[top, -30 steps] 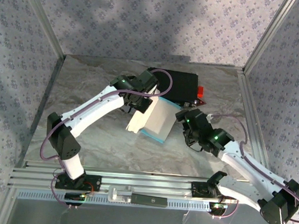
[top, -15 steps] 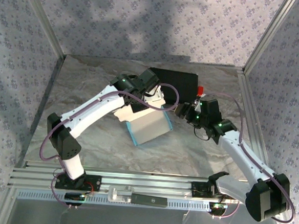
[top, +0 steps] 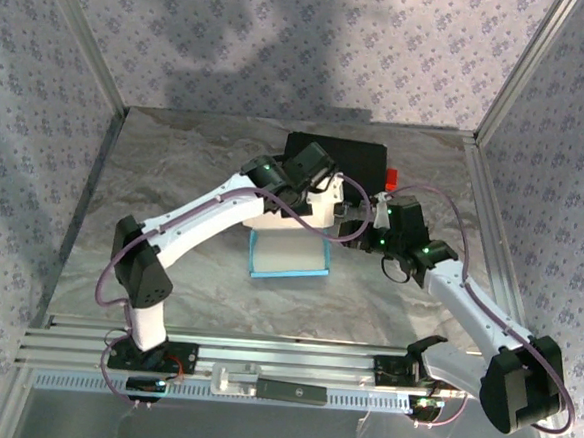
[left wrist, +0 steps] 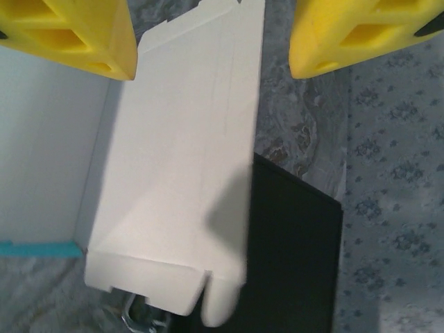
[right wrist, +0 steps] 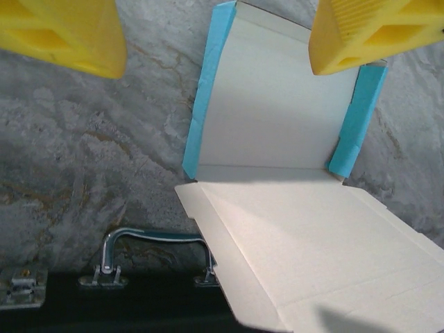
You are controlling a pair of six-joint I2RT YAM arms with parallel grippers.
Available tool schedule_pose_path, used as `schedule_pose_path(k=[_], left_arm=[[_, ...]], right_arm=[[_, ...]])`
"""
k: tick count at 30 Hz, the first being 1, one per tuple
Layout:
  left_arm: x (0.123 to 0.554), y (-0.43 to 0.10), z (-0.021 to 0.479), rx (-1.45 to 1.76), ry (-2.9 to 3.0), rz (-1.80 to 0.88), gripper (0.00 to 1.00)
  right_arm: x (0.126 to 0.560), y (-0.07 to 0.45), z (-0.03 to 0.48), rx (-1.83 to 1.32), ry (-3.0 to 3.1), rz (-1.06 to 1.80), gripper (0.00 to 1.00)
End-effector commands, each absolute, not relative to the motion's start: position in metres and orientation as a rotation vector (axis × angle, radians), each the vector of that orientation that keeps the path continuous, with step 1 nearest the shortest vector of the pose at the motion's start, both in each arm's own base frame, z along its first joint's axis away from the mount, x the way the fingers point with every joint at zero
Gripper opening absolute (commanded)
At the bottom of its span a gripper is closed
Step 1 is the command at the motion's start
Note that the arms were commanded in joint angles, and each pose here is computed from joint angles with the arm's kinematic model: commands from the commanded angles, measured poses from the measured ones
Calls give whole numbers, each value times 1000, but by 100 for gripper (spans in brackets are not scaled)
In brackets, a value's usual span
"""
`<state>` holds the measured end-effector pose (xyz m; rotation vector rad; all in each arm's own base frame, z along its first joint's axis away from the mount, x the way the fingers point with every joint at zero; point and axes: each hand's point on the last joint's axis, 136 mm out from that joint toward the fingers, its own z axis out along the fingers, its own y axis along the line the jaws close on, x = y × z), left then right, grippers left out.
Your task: Fold the paper box
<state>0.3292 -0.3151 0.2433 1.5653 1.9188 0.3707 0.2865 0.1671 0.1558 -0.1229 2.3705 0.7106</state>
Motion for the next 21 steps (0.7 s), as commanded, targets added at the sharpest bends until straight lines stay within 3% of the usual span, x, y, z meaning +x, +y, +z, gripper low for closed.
schedule_pose_path(k=[1, 7, 12, 21], left_arm=[[329, -269, 295, 1111, 2102, 114, 60], [310, -189, 219, 658, 2480, -427, 59], [319, -167, 175, 565, 2522, -477, 58], [343, -176, 139, 602, 2583, -497, 55]], right_arm=[[300, 167, 169, -263, 2295, 635, 71], [326, 178, 160, -362, 2317, 638, 69], [340, 188, 142, -478, 2333, 635, 68], [358, 200, 129, -573, 2327, 647, 66]])
